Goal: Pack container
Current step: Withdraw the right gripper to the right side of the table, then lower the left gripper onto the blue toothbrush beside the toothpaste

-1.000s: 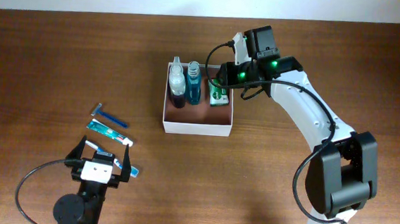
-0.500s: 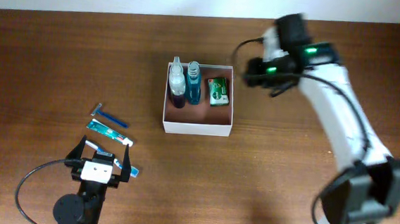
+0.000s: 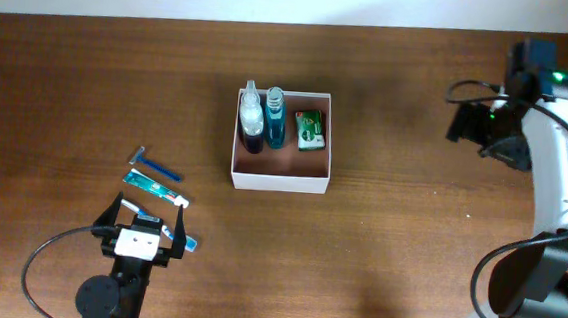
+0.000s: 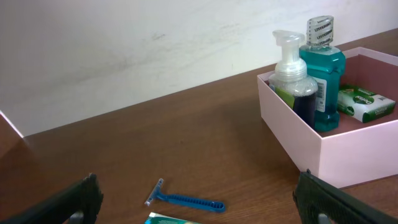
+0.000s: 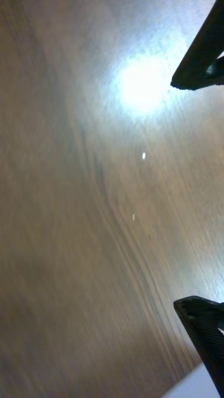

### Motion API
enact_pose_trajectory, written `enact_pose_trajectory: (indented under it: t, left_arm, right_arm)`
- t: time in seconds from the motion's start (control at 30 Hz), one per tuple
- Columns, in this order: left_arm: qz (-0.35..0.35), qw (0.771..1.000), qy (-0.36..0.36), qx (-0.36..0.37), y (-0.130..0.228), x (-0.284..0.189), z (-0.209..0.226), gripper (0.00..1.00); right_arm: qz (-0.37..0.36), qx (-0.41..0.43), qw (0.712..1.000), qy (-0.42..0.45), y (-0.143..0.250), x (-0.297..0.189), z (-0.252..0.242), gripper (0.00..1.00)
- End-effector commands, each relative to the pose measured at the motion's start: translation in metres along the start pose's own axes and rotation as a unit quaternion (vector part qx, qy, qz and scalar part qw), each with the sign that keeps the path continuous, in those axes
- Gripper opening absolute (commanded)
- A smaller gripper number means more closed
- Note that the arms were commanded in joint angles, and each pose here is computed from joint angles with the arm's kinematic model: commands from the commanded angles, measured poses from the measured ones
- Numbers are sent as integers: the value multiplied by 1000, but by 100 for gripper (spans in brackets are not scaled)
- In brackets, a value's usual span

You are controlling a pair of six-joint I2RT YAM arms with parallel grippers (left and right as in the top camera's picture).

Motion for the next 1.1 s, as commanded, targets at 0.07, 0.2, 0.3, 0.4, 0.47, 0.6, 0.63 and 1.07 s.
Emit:
enact_pose_trajectory:
  t: [0.07,0.2,0.3,0.4,0.47,0.6,0.63,1.07]
  left_arm:
    - [3,1000,-4,-9,3,0,1,99]
    - [3,1000,-4,-9,3,0,1,99]
    - [3,1000,-4,-9,3,0,1,99]
    - [3,1000,-4,-9,3,0,1,99]
    - [3,1000,-4,-9,3,0,1,99]
    - [-3,999,18,-28,1,0,-5,99]
    - [-6,998,25,-51,-1,0,-7,99]
    - [-86,979,148,-114,-37,-9,-35,99]
  right_arm:
    - [8,40,999,24,-4,8,-31,99]
    - [8,48,998,25,-5,9,-37,99]
    - [8,49,998,25,-6,9,-37,99]
    - [8,49,998,25,-6,9,-37,99]
    - [8,49,998,25,-6,9,-37,99]
    - [8,49,998,25,-6,9,-37,99]
    - [8,49,998,25,-6,9,-37,98]
    - [8,49,998,25,-6,9,-37,99]
Point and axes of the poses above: each gripper's point midway between its finger pads, its own x axis out along the fingers, its own z axis along the line the jaws close on, y = z × x, the point moved 3 cm from there along -x, back along the fingers, and after that the axes turned 2 degrees about x, right-handed, at the moved point
